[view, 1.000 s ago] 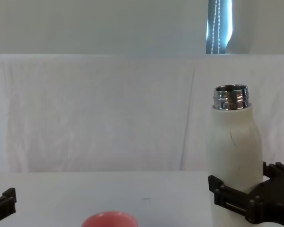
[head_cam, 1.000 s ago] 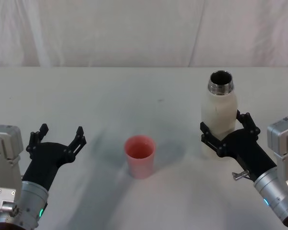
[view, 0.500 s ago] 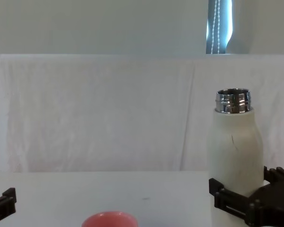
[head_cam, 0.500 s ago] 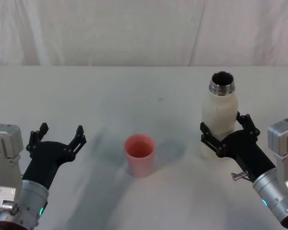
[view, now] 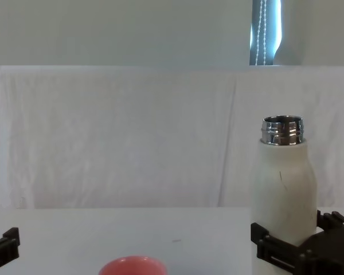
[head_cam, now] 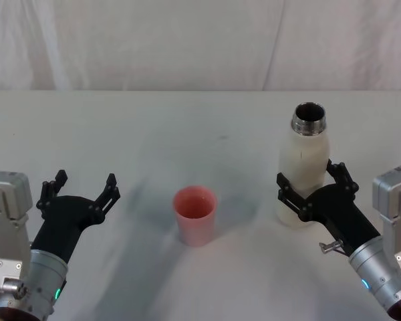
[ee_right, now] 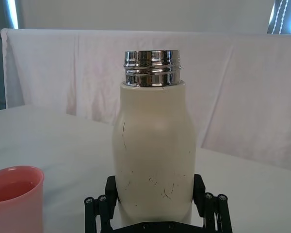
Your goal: Grasp the thermos with one hand and pour water into the cup lid.
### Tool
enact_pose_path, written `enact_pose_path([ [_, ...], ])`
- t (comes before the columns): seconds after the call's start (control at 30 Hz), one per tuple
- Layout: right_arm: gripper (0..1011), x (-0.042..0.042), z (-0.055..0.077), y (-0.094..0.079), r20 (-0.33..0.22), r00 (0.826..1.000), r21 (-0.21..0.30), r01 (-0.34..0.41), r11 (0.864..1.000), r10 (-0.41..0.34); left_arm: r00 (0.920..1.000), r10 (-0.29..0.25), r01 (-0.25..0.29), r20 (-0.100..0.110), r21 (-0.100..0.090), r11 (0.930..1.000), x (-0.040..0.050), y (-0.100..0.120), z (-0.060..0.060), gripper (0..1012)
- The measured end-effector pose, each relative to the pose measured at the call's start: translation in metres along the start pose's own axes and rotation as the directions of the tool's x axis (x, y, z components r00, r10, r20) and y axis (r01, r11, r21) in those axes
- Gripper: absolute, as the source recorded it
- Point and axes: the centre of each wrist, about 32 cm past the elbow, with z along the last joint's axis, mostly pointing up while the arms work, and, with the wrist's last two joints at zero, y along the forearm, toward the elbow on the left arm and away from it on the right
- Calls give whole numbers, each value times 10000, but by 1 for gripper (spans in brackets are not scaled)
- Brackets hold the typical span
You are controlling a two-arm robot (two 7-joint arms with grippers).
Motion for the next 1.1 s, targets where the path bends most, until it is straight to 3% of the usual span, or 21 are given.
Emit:
enact_pose_path([
  [1.0, 950, -16, -41, 17, -182, 9998, -123, -7, 9999, 5, 10000, 0, 0, 0, 0, 10000, 0, 0, 0, 1001],
  [1.1, 992, -16, -42, 16, -178, 9998, -133, -8, 9999, 5, 10000, 0, 0, 0, 0, 10000, 0, 0, 0, 1001],
])
